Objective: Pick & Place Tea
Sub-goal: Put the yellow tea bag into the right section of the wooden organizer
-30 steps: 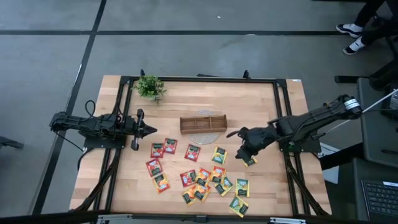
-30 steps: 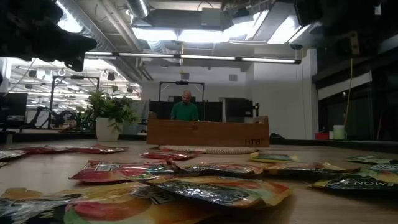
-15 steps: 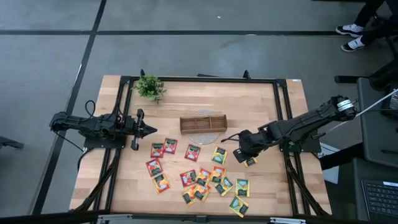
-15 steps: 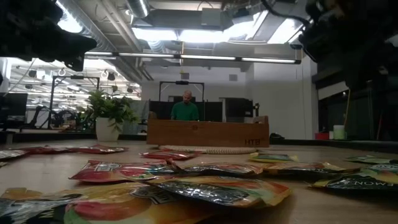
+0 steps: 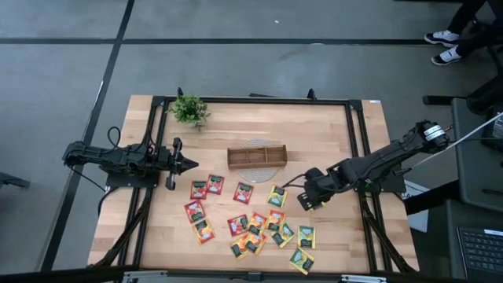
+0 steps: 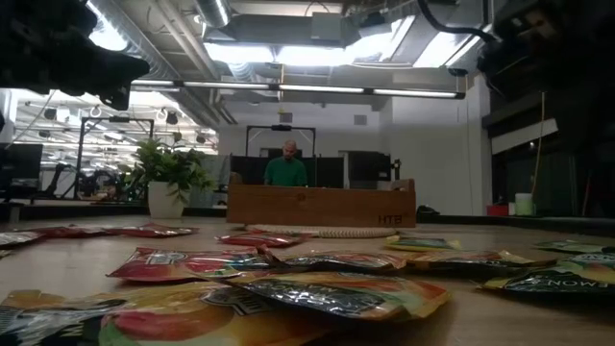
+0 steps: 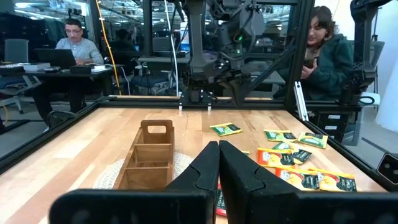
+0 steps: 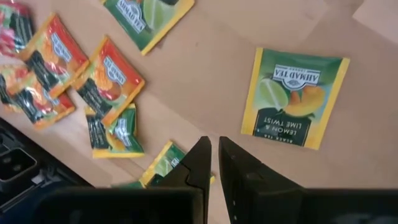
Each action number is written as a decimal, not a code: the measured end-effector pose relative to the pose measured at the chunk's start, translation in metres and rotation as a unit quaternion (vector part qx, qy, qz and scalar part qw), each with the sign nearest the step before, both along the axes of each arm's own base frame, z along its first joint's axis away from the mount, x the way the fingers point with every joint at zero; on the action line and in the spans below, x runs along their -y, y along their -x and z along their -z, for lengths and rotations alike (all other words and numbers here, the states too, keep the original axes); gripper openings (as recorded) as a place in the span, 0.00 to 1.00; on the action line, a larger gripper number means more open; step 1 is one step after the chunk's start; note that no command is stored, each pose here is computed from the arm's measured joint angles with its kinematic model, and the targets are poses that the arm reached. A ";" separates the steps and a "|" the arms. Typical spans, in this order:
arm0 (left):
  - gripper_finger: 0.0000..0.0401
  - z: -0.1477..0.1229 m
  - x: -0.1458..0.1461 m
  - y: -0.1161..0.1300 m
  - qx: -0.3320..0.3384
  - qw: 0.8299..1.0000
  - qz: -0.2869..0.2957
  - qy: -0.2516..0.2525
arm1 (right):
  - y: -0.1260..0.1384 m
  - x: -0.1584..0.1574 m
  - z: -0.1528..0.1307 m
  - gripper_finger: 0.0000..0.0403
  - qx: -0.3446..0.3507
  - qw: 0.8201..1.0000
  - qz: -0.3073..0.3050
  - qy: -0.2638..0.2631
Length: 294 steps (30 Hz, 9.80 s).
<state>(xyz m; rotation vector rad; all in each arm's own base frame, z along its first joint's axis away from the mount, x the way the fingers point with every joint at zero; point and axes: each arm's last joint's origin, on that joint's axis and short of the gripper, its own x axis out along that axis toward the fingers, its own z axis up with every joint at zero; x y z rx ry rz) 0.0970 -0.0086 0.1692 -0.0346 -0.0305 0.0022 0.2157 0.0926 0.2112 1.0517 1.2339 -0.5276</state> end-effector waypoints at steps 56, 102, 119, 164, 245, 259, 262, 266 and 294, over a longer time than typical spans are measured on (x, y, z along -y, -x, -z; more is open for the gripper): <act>0.02 0.000 0.000 0.000 0.000 1.000 0.000 0.000 | 0.038 -0.014 0.035 0.09 -0.083 0.992 0.080 0.054; 0.03 0.000 0.000 0.000 0.000 1.000 0.000 0.000 | 0.043 -0.013 0.079 0.09 -0.096 0.992 0.074 0.044; 0.02 0.000 0.000 0.000 0.000 1.000 0.000 0.000 | 0.046 -0.010 0.083 0.09 -0.102 0.991 0.072 0.049; 0.02 -0.099 -0.007 0.019 0.329 0.921 -0.015 0.208 | 0.047 -0.011 0.084 0.09 -0.105 0.992 0.046 0.047; 0.00 -0.102 -0.010 -0.181 -0.009 0.979 0.048 0.200 | 0.025 -0.024 0.056 0.09 -0.062 0.997 0.045 0.017; 0.02 -0.102 -0.010 -0.181 -0.010 0.974 0.049 0.221 | 0.015 -0.030 0.040 0.10 -0.057 0.990 0.130 -0.020; 0.02 -0.102 -0.010 -0.181 -0.010 0.974 0.049 0.221 | 0.016 -0.030 0.040 0.18 -0.061 0.988 0.141 -0.026; 0.02 -0.102 -0.010 -0.181 -0.010 0.974 0.049 0.221 | 0.017 -0.029 0.041 0.34 -0.074 0.982 0.172 -0.028; 0.01 -0.103 -0.026 -0.179 -0.011 0.963 0.057 0.263 | 0.013 -0.033 0.081 0.58 -0.187 0.941 0.282 0.011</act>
